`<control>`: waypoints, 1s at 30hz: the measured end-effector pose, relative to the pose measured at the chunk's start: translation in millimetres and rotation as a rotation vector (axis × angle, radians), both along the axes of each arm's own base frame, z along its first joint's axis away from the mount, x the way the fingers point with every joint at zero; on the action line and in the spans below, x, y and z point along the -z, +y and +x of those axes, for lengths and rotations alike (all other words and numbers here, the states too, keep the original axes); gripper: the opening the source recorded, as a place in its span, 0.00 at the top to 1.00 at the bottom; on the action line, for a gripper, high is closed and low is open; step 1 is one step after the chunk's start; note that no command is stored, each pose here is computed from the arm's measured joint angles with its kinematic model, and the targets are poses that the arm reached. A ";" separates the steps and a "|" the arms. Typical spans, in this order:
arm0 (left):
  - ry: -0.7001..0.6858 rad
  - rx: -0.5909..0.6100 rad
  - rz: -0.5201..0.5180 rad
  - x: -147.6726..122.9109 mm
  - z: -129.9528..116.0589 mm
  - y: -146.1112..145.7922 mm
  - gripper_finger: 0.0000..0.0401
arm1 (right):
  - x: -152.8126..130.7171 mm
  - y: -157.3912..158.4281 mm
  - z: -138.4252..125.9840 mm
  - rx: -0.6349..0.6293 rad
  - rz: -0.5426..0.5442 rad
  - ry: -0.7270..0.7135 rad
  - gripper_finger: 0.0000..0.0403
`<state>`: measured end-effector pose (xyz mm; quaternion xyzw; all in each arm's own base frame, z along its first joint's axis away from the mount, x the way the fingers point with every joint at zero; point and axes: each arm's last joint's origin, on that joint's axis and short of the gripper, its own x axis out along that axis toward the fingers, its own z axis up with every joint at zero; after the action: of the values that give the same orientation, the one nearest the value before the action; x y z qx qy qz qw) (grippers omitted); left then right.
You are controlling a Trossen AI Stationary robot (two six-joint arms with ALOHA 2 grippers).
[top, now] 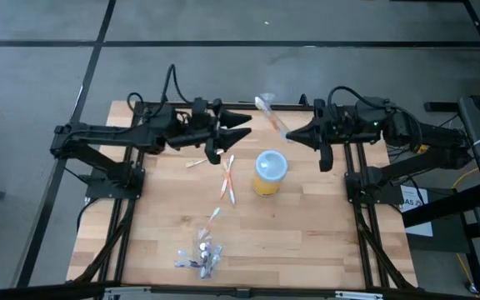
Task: Pick & Place toothbrushing station
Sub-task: Put the orange toothbrush into the left side of the transparent organizer
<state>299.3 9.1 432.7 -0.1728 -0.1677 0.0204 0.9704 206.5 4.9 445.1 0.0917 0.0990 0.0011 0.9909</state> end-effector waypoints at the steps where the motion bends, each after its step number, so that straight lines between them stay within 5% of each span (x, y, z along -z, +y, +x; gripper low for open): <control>1: -0.011 0.008 0.008 1.0 2.9 -0.2 0.51 | -0.9 1.9 0.1 -0.003 0.007 -0.009 1.00; 30: -0.134 0.014 0.047 -6.3 13.9 0.8 0.54 | 9.0 15.5 35.2 -0.075 0.019 -0.021 1.00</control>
<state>313.2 10.0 439.0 -0.1519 -0.2313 -0.0020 0.9609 241.8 20.5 436.1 0.0974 0.0918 0.0399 0.9902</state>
